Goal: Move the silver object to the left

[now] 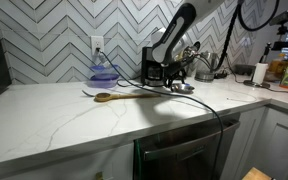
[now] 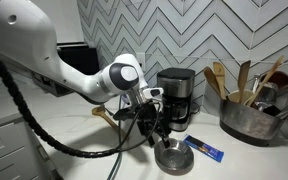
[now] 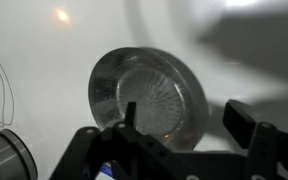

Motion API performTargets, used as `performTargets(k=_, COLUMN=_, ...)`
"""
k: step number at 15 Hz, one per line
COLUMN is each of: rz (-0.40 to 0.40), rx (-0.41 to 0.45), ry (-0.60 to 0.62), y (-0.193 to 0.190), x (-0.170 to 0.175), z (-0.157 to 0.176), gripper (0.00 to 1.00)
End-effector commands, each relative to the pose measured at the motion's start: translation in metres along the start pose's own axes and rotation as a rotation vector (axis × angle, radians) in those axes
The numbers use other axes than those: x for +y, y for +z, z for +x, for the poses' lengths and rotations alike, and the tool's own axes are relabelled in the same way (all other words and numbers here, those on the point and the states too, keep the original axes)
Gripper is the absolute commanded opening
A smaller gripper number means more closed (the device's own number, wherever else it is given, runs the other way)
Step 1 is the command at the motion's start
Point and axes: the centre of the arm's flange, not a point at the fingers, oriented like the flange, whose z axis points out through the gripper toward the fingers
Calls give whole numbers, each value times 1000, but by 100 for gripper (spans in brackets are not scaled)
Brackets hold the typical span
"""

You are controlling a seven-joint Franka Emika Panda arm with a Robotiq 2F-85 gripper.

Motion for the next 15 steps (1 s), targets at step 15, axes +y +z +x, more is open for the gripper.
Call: performTargets(k=15, rz=-92, rx=28, ry=-32, y=24, x=-19, z=19, gripper=22)
